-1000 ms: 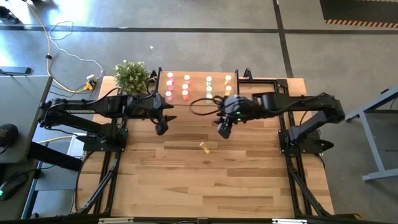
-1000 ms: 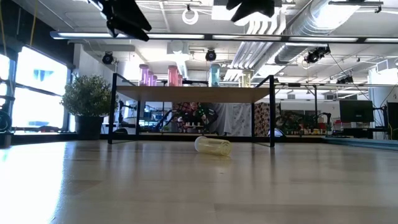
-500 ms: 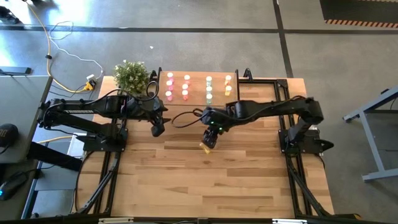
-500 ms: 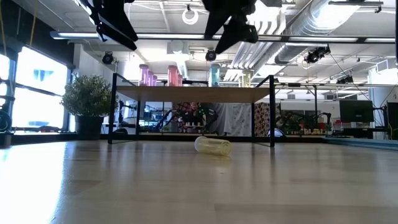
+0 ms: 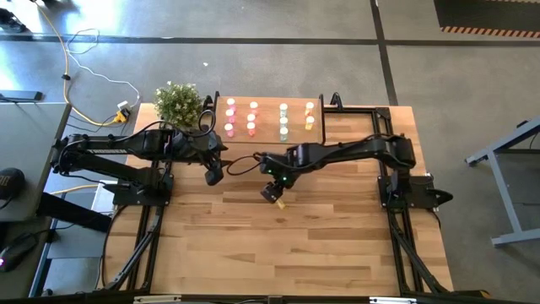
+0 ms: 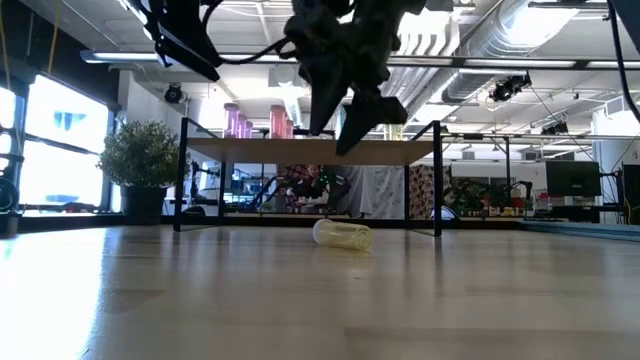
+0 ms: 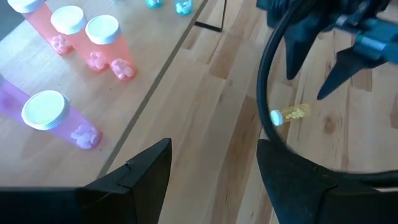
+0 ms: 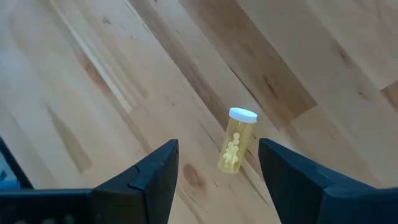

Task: Pick and place medicine bottles onto shelf by color
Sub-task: Put the yellow pill bottle on the shelf aligned with the other yellow pill bottles

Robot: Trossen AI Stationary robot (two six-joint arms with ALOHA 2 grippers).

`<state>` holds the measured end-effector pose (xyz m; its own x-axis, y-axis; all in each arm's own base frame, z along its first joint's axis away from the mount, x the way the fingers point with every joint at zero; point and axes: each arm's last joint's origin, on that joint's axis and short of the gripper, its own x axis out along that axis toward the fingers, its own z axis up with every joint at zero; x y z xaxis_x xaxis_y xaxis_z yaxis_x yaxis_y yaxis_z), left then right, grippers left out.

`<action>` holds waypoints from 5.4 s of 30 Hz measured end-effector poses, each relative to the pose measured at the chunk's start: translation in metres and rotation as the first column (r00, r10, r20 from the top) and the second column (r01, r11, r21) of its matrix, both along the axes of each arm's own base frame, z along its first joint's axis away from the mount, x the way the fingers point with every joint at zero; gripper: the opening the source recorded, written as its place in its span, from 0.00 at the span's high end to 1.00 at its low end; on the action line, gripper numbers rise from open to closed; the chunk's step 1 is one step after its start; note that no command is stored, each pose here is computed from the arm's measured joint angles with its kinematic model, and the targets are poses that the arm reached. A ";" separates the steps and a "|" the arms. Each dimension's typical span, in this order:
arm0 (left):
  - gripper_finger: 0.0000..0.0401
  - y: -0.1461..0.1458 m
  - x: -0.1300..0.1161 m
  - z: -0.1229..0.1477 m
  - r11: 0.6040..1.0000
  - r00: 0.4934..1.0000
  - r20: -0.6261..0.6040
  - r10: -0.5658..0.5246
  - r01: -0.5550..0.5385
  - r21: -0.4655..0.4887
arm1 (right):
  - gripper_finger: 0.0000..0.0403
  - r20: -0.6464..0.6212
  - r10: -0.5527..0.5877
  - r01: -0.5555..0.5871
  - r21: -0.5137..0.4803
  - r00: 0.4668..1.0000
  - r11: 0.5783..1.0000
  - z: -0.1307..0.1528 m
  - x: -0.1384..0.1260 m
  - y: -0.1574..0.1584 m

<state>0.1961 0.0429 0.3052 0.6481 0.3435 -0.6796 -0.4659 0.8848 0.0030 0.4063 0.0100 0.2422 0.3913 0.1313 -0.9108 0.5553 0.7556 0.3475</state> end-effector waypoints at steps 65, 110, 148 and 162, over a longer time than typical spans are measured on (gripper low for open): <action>0.43 0.000 -0.001 -0.001 1.000 1.000 -0.020 -0.018 0.019 0.014 | 0.61 -0.215 -0.133 0.134 -0.014 0.967 0.991 -0.092 0.004 0.029; 0.43 0.000 0.000 -0.001 0.999 0.999 -0.023 -0.027 0.028 0.027 | 0.64 -0.131 -0.146 0.149 0.012 0.981 0.989 -0.097 0.017 -0.003; 0.43 -0.001 -0.012 0.010 0.996 0.999 0.036 0.016 -0.019 0.082 | 0.74 -0.241 -0.050 -0.027 -0.307 0.969 0.951 0.016 0.017 -0.006; 0.43 -0.001 -0.013 0.011 0.995 1.000 0.029 -0.001 -0.002 0.099 | 0.74 -0.233 -0.203 0.035 -0.572 0.951 0.819 0.095 -0.044 -0.016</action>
